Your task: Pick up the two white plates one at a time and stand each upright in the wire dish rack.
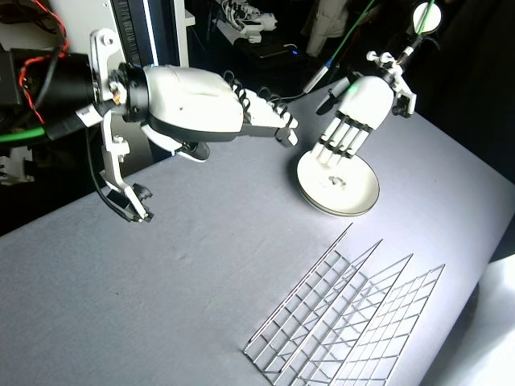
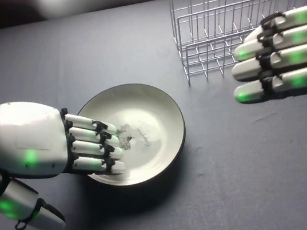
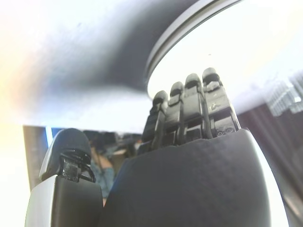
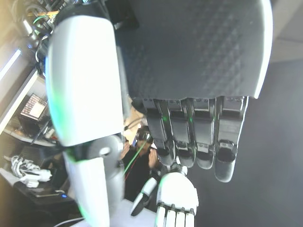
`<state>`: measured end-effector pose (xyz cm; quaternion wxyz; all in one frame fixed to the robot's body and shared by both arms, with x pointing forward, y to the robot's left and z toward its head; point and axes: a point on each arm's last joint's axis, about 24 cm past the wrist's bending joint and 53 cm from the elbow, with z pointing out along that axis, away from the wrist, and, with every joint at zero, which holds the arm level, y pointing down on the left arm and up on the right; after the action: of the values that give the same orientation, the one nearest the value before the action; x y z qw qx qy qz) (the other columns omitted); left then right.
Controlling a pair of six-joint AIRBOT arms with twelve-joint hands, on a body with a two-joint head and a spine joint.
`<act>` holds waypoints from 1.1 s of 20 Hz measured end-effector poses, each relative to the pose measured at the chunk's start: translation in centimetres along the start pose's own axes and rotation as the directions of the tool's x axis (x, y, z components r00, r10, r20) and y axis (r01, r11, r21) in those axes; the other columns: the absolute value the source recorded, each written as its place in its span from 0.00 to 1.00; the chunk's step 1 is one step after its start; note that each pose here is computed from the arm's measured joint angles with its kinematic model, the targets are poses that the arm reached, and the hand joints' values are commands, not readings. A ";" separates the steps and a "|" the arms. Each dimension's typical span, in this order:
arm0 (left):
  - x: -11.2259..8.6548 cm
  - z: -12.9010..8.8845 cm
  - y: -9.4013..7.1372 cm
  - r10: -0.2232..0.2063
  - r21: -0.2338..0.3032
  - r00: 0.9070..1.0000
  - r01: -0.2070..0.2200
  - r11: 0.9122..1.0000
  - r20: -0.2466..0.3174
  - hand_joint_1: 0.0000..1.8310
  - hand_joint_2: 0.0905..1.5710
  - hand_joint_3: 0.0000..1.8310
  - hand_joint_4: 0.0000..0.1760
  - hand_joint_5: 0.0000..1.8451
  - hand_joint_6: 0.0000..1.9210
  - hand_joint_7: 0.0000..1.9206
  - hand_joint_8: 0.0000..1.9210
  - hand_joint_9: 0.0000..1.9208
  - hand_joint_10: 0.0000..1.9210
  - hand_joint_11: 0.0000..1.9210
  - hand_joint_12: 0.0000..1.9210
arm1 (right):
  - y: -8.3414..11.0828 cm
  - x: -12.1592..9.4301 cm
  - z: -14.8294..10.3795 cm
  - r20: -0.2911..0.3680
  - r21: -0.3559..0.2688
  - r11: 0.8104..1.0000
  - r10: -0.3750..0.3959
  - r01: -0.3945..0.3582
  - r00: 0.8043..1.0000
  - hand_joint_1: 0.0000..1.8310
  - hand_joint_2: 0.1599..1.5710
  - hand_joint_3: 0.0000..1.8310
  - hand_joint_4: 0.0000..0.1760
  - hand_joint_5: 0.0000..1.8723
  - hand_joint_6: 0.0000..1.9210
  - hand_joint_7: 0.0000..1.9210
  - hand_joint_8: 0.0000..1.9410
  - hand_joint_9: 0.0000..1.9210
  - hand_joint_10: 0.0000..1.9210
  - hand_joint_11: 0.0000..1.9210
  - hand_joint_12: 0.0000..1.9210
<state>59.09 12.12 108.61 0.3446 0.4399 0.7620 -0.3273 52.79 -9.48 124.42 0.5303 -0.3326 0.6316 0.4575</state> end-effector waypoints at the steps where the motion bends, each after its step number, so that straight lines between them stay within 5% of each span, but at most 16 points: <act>1: 0.0 -0.2 0.5 -0.003 -0.009 1.000 0.003 1.000 0.000 0.00 0.75 0.00 0.00 0.00 0.00 0.00 0.00 0.00 0.00 0.00 0.00 | 0.0 0.3 0.2 -0.008 -0.002 1.000 -0.002 0.002 1.000 0.64 0.62 0.00 0.00 0.07 0.00 0.03 0.00 0.03 0.00 0.00 0.25; 6: 0.8 -0.8 2.9 -0.009 -0.069 1.000 0.008 0.998 -0.022 0.00 0.75 0.00 0.00 0.00 0.00 0.00 0.00 0.00 0.00 0.00 0.00 | -0.5 1.2 1.5 -0.025 0.001 1.000 -0.009 0.009 1.000 0.62 0.62 0.00 0.00 0.04 0.00 0.00 0.00 0.00 0.00 0.00 0.15; 7: 1.0 -0.8 3.1 -0.014 -0.071 0.999 0.011 0.997 -0.032 0.00 0.75 0.00 0.00 0.00 0.00 0.00 0.00 0.00 0.00 0.00 0.00 | -0.9 1.3 1.5 -0.026 0.006 1.000 -0.010 0.011 1.000 0.61 0.61 0.00 0.00 0.05 0.00 0.01 0.00 0.01 0.00 0.00 0.20; 10: 1.3 -0.8 3.5 -0.032 -0.075 0.999 0.029 0.997 -0.040 0.00 0.75 0.00 0.00 0.00 0.00 0.00 0.00 0.00 0.00 0.00 0.00 | -1.8 1.4 1.6 -0.030 0.025 0.999 -0.024 0.025 0.999 0.60 0.61 0.00 0.00 0.02 0.00 0.00 0.00 0.00 0.00 0.00 0.08; 15: 1.6 -0.9 3.6 -0.044 -0.073 0.998 0.041 0.996 -0.047 0.00 0.76 0.00 0.00 0.00 0.00 0.00 0.00 0.00 0.00 0.00 0.00 | -3.0 2.1 1.4 -0.032 0.063 0.998 -0.001 0.003 0.999 0.62 0.62 0.00 0.00 0.00 0.00 0.00 0.00 0.00 0.00 0.00 0.06; 22: 2.7 -0.6 3.5 -0.073 -0.065 0.995 0.069 0.995 -0.062 0.00 0.75 0.00 0.00 0.00 0.00 0.00 0.00 0.00 0.00 0.00 0.00 | -3.7 2.6 1.5 -0.043 0.081 0.997 0.001 0.003 0.999 0.70 0.61 0.00 0.00 0.02 0.00 0.00 0.00 0.00 0.00 0.00 0.21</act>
<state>61.04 15.19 106.05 0.3217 0.4117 0.7977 -0.3011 56.07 -9.28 121.05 0.5298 -0.3209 0.6606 0.4241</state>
